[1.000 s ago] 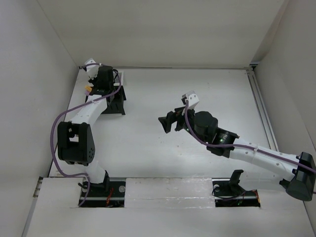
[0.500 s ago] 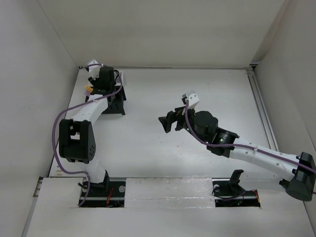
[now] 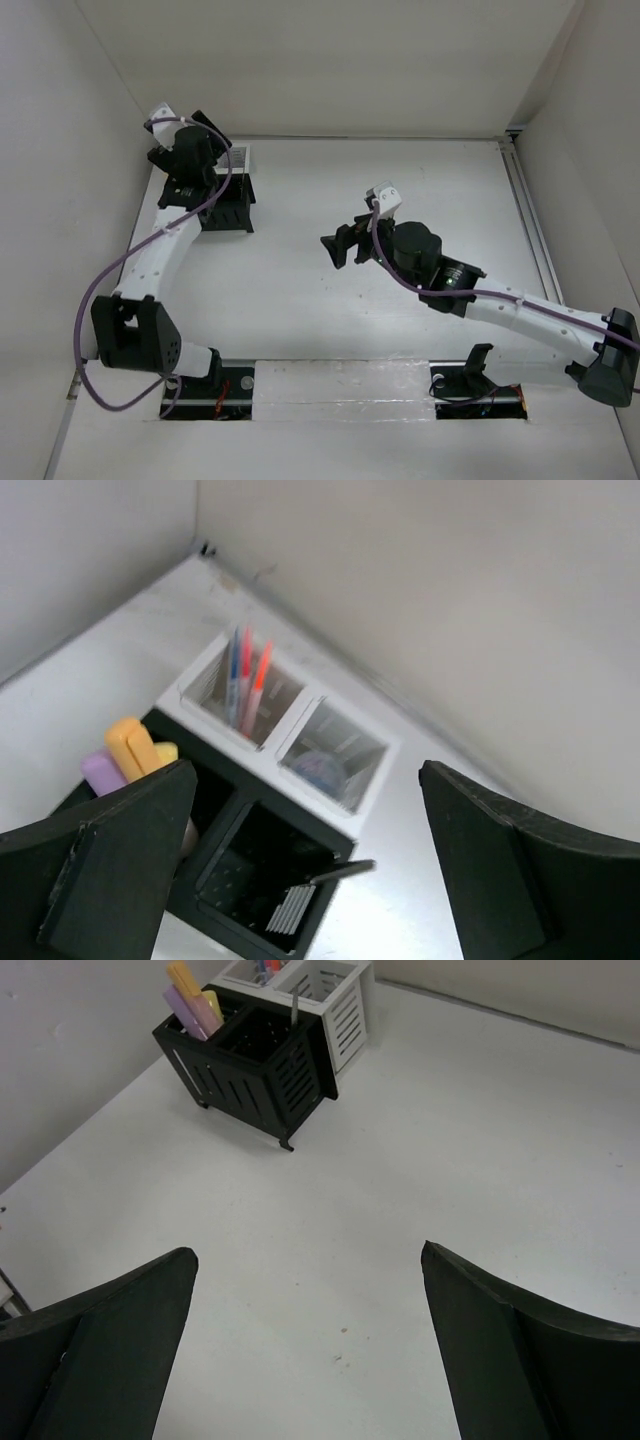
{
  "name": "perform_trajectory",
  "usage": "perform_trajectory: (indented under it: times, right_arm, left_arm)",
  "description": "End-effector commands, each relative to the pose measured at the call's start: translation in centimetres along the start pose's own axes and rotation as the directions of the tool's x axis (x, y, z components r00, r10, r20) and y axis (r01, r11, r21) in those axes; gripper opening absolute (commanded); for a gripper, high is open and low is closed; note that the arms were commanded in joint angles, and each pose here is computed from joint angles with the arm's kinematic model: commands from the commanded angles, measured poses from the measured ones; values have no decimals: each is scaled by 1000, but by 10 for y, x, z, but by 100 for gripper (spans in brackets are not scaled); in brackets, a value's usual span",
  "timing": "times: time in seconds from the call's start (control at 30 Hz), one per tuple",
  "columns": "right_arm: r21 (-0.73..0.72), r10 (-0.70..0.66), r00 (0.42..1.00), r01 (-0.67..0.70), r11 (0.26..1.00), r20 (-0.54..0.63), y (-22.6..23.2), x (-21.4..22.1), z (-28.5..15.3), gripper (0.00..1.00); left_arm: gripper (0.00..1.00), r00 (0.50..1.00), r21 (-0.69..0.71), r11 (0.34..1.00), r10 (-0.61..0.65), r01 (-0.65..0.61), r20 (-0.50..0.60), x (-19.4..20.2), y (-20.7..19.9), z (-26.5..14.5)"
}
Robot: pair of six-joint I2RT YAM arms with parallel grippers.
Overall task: Sort the stationery into containers
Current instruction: Place the scissors in the storage box, then reset both arms
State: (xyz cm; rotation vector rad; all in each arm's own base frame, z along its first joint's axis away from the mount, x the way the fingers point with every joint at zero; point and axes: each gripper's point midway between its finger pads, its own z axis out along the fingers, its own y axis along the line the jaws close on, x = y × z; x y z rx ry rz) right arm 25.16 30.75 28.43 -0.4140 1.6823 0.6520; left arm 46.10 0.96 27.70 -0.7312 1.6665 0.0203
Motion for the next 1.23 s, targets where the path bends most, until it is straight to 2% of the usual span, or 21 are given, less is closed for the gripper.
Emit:
perform_trajectory:
  times: [0.0, 0.07, 0.1, 0.17, 0.23, 0.27, 0.3, 0.37, 0.47, 0.5, 0.53, 0.57, 0.6, 0.63, 0.7, 0.73, 0.8, 0.9, 1.03, 1.2]
  right_arm:
    - [-6, -39, 997, 39, 999, 67, 4, -41, -1, 100]
    - [15, -98, 994, 97, 995, 39, -2, -44, -7, 100]
    - [25, -105, 993, 104, 994, 46, -2, -58, -10, 100]
    - [75, -166, 986, 167, 983, -23, -15, -58, -21, 100]
    - [108, -182, 983, 182, 977, -9, -19, -82, -39, 100]
    - [134, -197, 980, 197, 971, -15, -26, -87, -47, 100]
    - [171, -213, 976, 219, 961, -53, -34, -84, -58, 100]
    - [210, -201, 979, 200, 957, -16, -44, -107, -83, 100]
    - [260, -191, 981, 180, 949, 19, -63, -128, -124, 100]
    - [260, -188, 982, 175, 950, 27, -65, -132, -133, 100]
    - [271, -193, 981, 182, 945, 14, -71, -130, -144, 100]
    - [280, -182, 982, 162, 946, 47, -76, -140, -161, 100]
    - [279, -171, 984, 150, 948, 52, -79, -139, -169, 100]
    - [291, -175, 984, 156, 944, 41, -85, -138, -180, 100]
    - [314, -160, 985, 133, 940, 61, -97, -138, -202, 100]
    - [324, -143, 987, 112, 939, 74, -101, -140, -211, 100]
    - [324, -135, 988, 105, 940, 72, -106, -136, -225, 100]
    - [346, -113, 988, 69, 936, 109, -120, -130, -247, 100]
    - [366, -99, 987, 47, 930, 124, -126, -123, -251, 100]
    - [403, -88, 986, 23, 915, 143, -131, -124, -249, 100]
  left_arm:
    - [93, 989, 113, 991, -80, 66, 128, -81, -22, -44]
    - [100, 989, 132, 990, -76, 58, 130, -102, -27, -61]
    - [100, 988, 145, 988, -79, 60, 130, -111, -29, -69]
    - [100, 981, 88, 996, -48, 31, 189, -136, -31, -103]
    - [100, 978, 99, 995, -16, -5, 206, -140, -48, -141]
    - [100, 976, 31, 1000, -4, -3, 219, -145, -38, -152]
    - [100, 976, 37, 999, -11, 3, 217, -148, -37, -164]
    - [100, 982, 57, 998, -18, 8, 186, -151, -26, -183]
    - [100, 983, 156, 984, -107, 84, 150, -156, -12, -213]
    - [100, 990, 175, 982, -86, 66, 110, -137, -7, -213]
    - [100, 991, 191, 979, -93, 74, 97, -130, 0, -218]
    - [100, 992, 210, 975, -92, 73, 86, -124, 6, -223]
    - [100, 987, 246, 963, -134, 107, 94, -128, 20, -239]
    - [100, 992, 243, 967, -102, 83, 68, -105, 27, -234]
    - [100, 988, 266, 957, -137, 112, 75, -101, 46, -246]
    - [100, 993, 245, 965, -111, 96, 50, -83, 56, -244]
    - [100, 993, 251, 963, -115, 101, 40, -74, 68, -249]
    - [100, 983, 273, 949, -178, 158, 50, -62, 95, -261]
    - [100, 984, 273, 949, -174, 160, 31, -39, 105, -258]
    - [100, 984, 249, 956, -171, 156, 42, -39, 106, -254]
